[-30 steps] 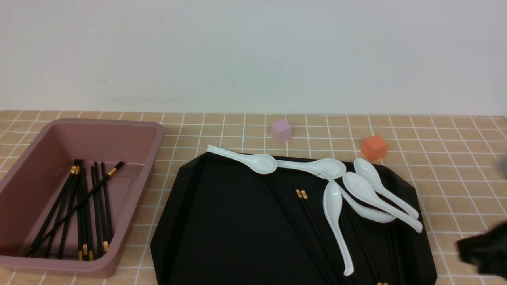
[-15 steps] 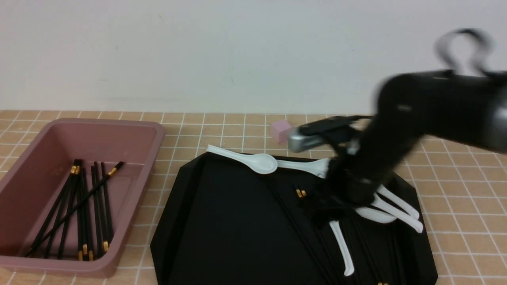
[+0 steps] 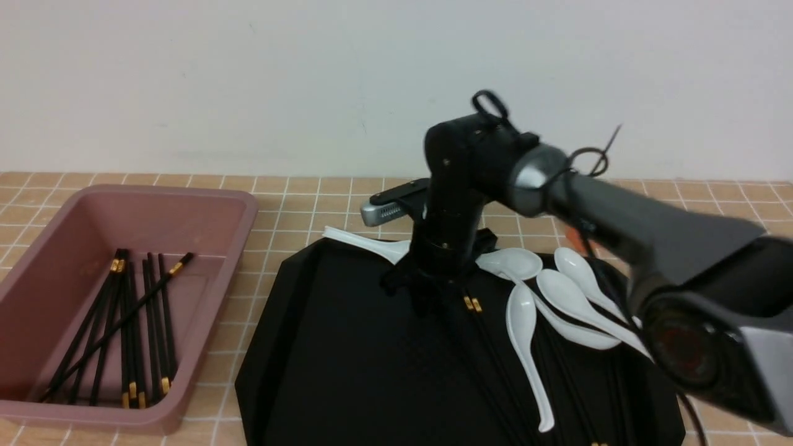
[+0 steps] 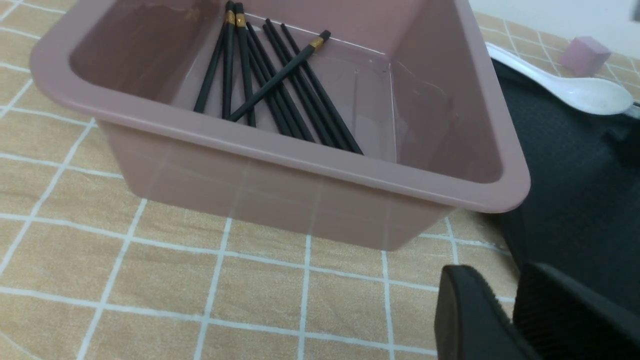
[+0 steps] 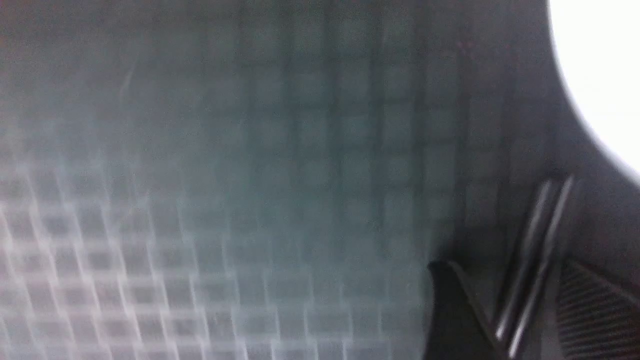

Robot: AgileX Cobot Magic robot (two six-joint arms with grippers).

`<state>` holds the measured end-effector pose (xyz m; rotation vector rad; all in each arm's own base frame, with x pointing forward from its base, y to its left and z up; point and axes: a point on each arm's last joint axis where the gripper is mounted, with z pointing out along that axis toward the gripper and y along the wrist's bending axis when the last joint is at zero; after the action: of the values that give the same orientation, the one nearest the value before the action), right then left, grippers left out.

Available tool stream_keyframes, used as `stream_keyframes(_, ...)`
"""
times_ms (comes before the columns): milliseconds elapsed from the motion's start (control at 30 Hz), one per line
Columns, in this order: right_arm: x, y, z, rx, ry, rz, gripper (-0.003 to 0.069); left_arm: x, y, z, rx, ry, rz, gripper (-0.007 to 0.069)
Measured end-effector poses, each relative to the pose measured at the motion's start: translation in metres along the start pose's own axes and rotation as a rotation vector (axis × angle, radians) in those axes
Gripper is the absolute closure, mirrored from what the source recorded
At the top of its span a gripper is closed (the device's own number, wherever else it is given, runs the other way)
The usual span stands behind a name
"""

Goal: On brown tablecloth take chopsticks from black tray and put them in box.
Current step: 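Move the gripper over the chopsticks on the black tray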

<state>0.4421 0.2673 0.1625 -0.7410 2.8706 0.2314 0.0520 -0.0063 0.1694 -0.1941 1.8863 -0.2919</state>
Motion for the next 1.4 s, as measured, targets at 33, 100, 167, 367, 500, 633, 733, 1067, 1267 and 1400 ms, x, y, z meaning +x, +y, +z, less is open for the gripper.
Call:
stream_keyframes(33,-0.002,0.001,0.000,0.004,-0.009,-0.004,0.0339,0.000,0.000,0.000,0.000,0.001,0.000,0.0459)
stream_keyframes(100,-0.002,0.000,0.000,0.023,-0.009,-0.007,0.0337,0.000,0.000,0.000,0.000,0.001,0.000,0.0457)
stream_keyframes(167,-0.002,0.000,0.000,0.029,-0.010,-0.010,0.0337,0.000,0.000,0.000,0.000,0.001,0.000,0.0454)
stream_keyframes(367,-0.002,-0.001,0.004,0.042,-0.004,0.003,0.0337,0.000,0.000,0.000,0.000,0.001,0.000,0.0447)
stream_keyframes(500,-0.003,-0.001,0.004,0.044,-0.003,0.010,0.0337,0.000,0.000,0.000,0.000,0.001,0.000,0.0440)
stream_keyframes(633,0.000,-0.002,0.010,0.042,0.008,0.033,0.0337,0.000,0.000,0.000,0.000,0.001,0.000,0.0432)
stream_keyframes(733,0.003,-0.003,0.013,0.044,-0.001,0.055,0.0337,0.000,0.000,0.000,0.000,0.001,0.000,0.0428)
stream_keyframes(1067,0.011,0.008,0.007,0.073,0.007,0.022,0.0343,0.000,0.000,0.000,0.000,0.001,0.000,0.0419)
stream_keyframes(1267,0.019,0.026,0.005,0.122,0.059,-0.037,0.0386,0.000,0.000,0.000,0.000,0.001,0.000,0.0410)
stream_keyframes(1400,0.019,0.027,0.007,0.122,0.066,-0.039,0.0415,0.000,0.000,0.000,0.000,0.001,0.000,0.0406)
